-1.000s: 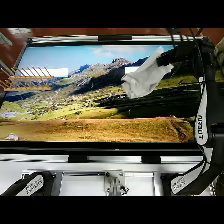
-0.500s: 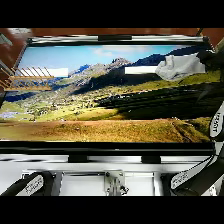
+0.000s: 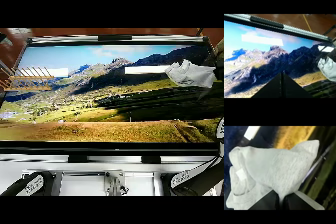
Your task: Fold the shirts.
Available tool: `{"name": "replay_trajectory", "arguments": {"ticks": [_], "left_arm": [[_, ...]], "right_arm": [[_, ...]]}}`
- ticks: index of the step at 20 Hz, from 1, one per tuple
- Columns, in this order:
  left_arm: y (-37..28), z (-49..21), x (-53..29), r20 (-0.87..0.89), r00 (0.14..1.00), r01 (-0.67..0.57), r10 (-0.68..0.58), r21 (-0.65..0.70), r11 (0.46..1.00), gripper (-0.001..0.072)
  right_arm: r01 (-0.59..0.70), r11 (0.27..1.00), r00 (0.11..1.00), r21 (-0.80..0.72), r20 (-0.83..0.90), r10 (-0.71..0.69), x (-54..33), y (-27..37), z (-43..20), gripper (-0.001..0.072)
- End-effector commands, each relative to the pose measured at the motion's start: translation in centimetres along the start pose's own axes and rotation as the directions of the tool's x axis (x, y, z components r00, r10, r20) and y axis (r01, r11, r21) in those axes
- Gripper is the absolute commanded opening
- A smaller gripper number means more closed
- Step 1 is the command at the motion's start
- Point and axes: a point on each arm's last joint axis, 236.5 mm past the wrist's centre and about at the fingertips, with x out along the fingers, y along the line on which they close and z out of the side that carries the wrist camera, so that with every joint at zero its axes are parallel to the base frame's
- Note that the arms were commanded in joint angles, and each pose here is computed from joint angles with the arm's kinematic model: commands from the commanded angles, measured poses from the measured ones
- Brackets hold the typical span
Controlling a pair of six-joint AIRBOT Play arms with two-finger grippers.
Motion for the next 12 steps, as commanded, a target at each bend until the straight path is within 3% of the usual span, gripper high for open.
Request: {"name": "replay_trajectory", "arguments": {"ticks": [1,4,12], "left_arm": [[-0.2,-0.2,0.1,-0.009,1.0,0.005,-0.005,0.003,1.0,0.0033],[-0.3,-0.3,0.1,-0.012,1.0,0.008,-0.008,0.004,1.0,0.0033],[-0.5,-0.4,0.1,-0.013,1.0,0.013,-0.013,0.007,1.0,0.0033]], "right_arm": [[0.176,0.974,0.983,0.143,-0.072,-0.167,-1.5,-3.2,-1.9,0.0073],[0.309,0.946,0.943,0.099,-0.165,-0.29,-2.5,-4.7,-5.2,0.0075],[0.415,0.909,0.851,-0.04,-0.335,-0.404,-3.7,-4.7,-11.9,0.0082]]}}
